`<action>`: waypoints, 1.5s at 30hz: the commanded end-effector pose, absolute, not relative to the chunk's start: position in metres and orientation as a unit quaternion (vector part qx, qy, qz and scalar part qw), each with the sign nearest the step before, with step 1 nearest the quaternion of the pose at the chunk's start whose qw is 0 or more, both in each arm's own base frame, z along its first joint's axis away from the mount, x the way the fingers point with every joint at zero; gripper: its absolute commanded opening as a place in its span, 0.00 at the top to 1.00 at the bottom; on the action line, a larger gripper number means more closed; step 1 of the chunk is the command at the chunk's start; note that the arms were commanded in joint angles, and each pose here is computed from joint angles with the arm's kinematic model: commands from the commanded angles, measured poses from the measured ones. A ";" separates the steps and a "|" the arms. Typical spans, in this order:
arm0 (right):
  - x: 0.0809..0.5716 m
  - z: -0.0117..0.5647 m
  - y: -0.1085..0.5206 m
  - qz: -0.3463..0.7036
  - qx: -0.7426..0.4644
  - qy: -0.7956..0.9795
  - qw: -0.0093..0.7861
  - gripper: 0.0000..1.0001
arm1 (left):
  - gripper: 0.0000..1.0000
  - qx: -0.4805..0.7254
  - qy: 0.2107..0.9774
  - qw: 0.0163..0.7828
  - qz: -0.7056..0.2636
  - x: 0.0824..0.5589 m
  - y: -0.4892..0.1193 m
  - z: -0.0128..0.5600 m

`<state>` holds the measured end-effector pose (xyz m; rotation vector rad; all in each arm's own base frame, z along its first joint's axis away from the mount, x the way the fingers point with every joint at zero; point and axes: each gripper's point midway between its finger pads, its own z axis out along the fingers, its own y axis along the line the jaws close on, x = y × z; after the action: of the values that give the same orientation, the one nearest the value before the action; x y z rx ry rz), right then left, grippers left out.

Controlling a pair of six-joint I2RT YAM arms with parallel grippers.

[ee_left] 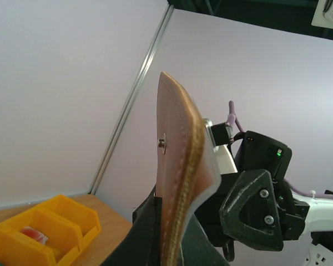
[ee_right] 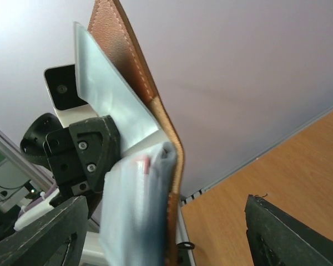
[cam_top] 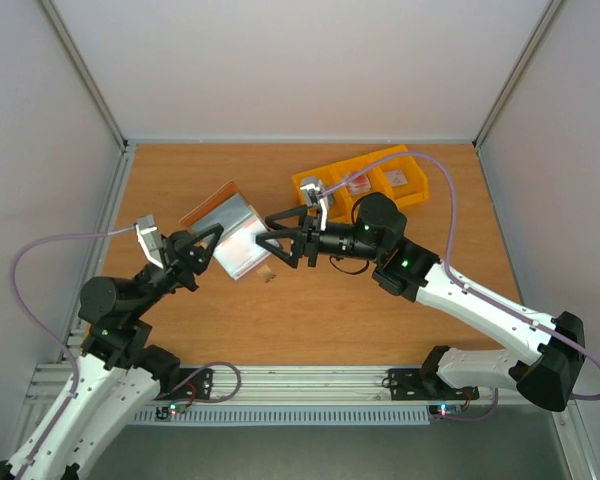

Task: Take the credit cards out of the card holder

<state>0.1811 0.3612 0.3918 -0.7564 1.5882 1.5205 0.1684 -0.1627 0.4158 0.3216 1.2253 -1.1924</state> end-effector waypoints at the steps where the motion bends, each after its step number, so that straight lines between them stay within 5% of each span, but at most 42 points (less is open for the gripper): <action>1: 0.177 0.403 0.360 0.609 -0.295 0.618 0.400 0.24 | 1.00 0.159 0.492 0.677 -0.524 0.162 -0.161 0.434; 13: 0.169 0.408 0.358 0.573 -0.338 0.626 0.406 0.33 | 1.00 0.169 0.500 0.698 -0.484 0.173 -0.161 0.429; 19: 0.164 0.409 0.358 0.586 -0.340 0.615 0.403 0.53 | 1.00 0.195 0.491 0.693 -0.491 0.164 -0.166 0.430; 24: 0.157 0.397 0.350 0.567 -0.369 0.625 0.390 0.48 | 1.00 0.222 0.470 0.694 -0.497 0.152 -0.169 0.440; 40: 0.154 0.370 0.345 0.569 -0.365 0.663 0.323 0.58 | 1.00 0.239 0.475 0.677 -0.509 0.149 -0.175 0.436; 45: 0.156 0.371 0.350 0.576 -0.359 0.662 0.318 0.70 | 1.00 0.240 0.478 0.675 -0.508 0.149 -0.176 0.434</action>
<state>0.1567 0.3464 0.3604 -0.9457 1.7690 1.4818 0.1620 -0.1804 0.4093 0.5103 1.1761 -1.1576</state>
